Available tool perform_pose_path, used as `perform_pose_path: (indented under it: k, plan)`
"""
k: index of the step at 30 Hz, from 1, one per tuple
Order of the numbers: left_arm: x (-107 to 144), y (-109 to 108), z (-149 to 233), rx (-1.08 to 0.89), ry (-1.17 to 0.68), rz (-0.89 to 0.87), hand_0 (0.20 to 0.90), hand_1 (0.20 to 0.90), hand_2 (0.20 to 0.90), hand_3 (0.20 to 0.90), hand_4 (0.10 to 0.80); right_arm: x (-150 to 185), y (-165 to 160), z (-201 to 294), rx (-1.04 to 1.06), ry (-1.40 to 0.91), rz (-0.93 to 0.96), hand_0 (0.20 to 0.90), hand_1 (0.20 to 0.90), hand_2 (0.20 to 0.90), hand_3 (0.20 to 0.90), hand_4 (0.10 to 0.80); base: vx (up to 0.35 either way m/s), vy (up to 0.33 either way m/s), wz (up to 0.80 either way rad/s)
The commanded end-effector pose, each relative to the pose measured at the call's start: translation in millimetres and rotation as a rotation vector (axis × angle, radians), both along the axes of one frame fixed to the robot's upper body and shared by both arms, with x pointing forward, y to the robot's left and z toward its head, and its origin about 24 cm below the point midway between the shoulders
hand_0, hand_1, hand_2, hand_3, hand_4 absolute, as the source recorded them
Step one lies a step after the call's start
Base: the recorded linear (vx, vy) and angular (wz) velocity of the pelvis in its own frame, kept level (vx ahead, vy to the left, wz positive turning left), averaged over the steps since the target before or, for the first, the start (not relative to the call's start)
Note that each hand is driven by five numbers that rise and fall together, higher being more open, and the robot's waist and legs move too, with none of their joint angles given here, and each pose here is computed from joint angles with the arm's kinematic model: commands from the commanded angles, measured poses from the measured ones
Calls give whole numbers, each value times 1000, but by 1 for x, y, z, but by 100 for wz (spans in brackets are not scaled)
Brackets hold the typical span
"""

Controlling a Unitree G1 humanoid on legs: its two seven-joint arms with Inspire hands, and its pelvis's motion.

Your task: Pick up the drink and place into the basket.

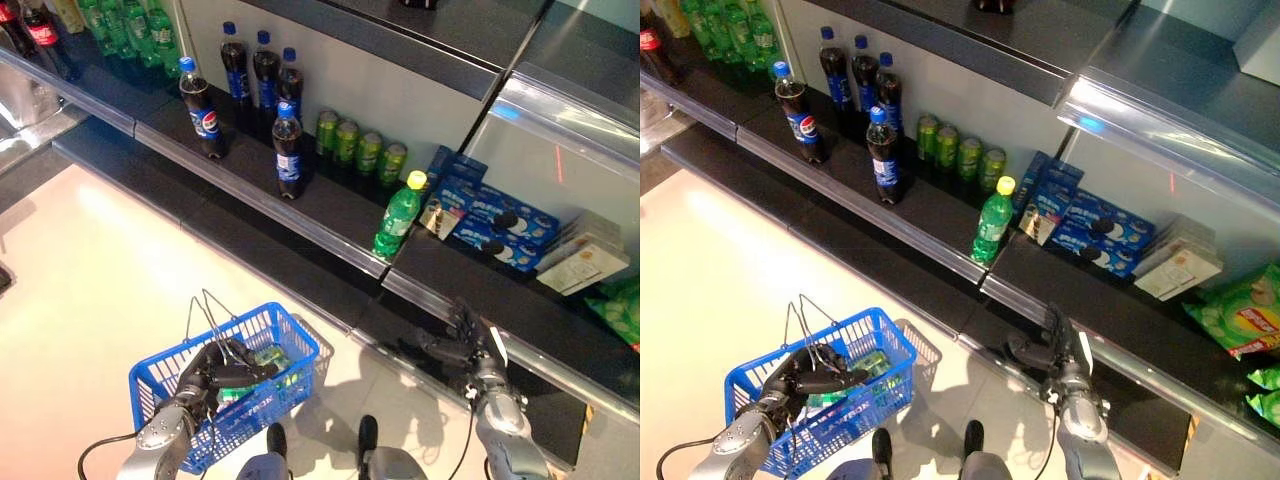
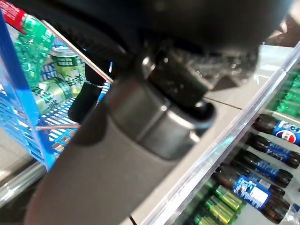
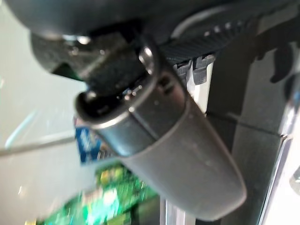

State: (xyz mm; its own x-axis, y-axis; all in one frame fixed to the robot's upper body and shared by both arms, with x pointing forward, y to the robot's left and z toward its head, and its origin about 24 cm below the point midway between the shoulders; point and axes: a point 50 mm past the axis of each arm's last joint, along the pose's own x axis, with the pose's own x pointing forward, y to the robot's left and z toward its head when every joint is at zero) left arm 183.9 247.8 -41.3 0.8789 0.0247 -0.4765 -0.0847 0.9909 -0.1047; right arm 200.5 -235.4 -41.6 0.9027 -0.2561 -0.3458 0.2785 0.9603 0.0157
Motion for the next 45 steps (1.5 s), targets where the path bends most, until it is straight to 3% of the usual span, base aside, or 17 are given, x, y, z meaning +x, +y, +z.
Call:
perform_pose_path:
  k: [1,15,19,26,45]
  plan:
    - [46,14,80,-82,-581,71,300,300,300,200,100,-10,-24,-1,33,-60,-58,900,900,900,900,800,-15,4,-10]
    - [15,18,-3,-72,-236,87,300,300,300,200,100,-65,-37,-70,157,275,-148,900,900,900,900,800,-12,3,-10]
    - [-4,19,-36,-34,-82,130,300,300,300,200,100,-86,-37,-88,164,412,-156,900,900,900,900,800,0,0,0]
    - [-24,21,-62,-24,67,185,300,300,300,200,100,-116,-38,-106,193,622,-144,900,900,900,900,800,4,3,-1]
    - [-73,25,-94,58,378,189,300,300,300,200,100,-123,-32,-113,125,819,-29,900,900,900,900,800,0,0,0]
